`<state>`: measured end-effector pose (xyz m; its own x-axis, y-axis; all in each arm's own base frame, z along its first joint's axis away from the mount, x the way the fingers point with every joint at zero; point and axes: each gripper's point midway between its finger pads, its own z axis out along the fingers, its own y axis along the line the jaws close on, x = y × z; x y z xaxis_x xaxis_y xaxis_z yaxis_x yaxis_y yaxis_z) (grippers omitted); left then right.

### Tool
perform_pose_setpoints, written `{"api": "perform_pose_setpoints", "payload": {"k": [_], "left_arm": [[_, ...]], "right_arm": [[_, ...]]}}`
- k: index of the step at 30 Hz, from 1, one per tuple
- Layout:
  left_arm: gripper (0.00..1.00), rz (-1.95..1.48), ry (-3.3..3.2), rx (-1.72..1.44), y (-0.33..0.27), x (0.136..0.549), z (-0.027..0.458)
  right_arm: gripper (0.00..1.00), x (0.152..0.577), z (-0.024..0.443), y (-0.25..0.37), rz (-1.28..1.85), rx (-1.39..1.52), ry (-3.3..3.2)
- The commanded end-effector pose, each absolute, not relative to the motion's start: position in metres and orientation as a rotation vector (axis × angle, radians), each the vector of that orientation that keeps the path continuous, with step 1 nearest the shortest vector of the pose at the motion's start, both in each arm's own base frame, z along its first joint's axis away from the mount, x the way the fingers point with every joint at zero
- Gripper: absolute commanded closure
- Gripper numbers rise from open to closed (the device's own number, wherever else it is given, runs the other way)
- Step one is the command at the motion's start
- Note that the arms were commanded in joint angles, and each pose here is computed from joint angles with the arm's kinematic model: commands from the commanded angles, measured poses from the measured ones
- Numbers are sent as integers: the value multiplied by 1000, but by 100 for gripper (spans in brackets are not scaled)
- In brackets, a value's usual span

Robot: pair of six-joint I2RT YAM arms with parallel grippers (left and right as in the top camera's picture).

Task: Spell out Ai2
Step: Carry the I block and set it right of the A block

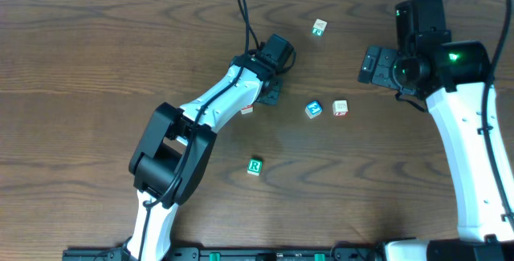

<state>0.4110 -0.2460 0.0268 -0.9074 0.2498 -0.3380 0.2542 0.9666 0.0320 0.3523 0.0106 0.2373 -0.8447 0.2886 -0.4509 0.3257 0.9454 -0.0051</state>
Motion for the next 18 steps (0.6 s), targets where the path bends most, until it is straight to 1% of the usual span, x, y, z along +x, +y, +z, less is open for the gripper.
{"api": "perform_pose_setpoints", "payload": {"k": [1, 8, 18], "left_arm": [[71, -67, 2771, 216, -248, 417, 33], [72, -127, 2792, 59, -252, 415, 33], [75, -162, 2799, 57, -263, 409, 33]], "right_arm": [[1, 350, 243, 8, -109, 436, 2628], [1, 349, 243, 8, -110, 436, 2631], [1, 348, 242, 8, -112, 436, 2634]]}}
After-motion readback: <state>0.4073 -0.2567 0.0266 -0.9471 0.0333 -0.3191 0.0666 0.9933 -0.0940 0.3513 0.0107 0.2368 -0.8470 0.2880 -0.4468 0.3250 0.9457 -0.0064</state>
